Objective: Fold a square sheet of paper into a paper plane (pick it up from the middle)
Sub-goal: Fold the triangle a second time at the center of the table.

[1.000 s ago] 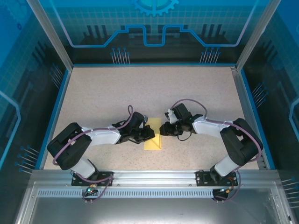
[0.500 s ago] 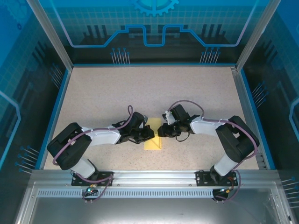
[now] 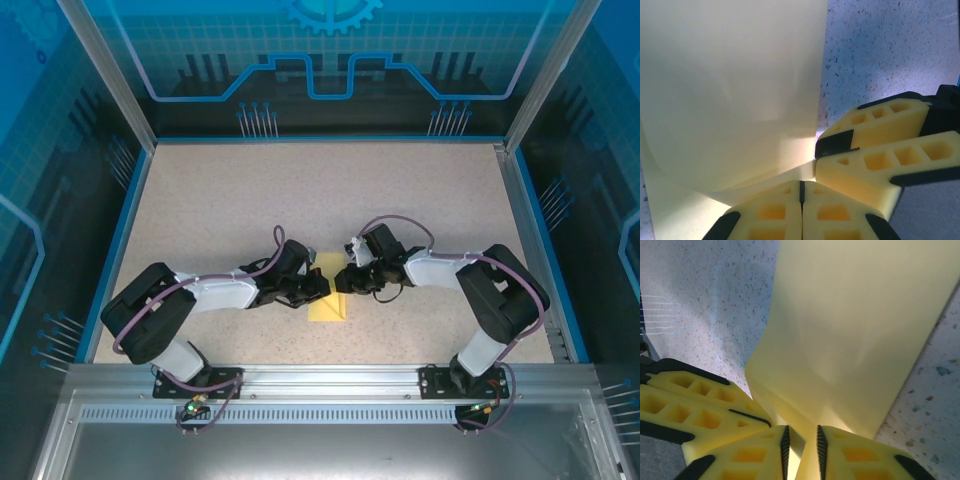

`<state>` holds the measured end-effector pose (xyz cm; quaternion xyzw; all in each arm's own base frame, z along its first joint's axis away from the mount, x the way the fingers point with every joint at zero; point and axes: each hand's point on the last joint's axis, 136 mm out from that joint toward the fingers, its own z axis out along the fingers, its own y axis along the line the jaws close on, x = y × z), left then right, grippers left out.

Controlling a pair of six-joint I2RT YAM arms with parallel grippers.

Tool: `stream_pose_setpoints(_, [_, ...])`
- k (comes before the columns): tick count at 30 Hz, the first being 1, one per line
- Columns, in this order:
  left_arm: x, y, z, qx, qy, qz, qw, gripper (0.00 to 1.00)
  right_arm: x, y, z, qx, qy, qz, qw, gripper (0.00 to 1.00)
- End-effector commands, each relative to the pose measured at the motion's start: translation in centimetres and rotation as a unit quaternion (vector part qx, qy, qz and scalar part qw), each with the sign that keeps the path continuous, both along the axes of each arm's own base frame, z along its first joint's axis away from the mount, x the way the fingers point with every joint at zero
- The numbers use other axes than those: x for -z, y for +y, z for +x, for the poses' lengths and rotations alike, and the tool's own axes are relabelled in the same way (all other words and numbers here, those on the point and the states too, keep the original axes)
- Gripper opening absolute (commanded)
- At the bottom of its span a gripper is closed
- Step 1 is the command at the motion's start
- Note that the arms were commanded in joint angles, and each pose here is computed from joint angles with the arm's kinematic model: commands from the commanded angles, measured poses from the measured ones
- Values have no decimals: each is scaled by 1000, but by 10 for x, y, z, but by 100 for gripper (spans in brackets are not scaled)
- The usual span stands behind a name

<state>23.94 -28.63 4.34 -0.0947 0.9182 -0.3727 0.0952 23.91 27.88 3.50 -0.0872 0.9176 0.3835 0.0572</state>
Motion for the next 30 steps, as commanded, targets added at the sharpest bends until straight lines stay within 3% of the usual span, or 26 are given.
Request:
stream_pose_setpoints(1, [-1, 1, 2, 4, -9, 13, 1000, 5, -5, 7, -3, -8, 1, 21, 1000, 28])
stream_pose_setpoints(6, [0, 3, 1, 2, -9, 16, 1000, 3, -3, 7, -5, -11, 3, 24, 1000, 26])
stream_pose_setpoints(21, [-6, 3, 1, 2, -15, 11, 1000, 2, 1, 6, -4, -10, 5, 17, 1000, 7])
stream_pose_setpoints(30, [-19, -3, 3, 9, -26, -4, 1000, 4, 9, -8, 3, 1, -18, -35, 999, 3])
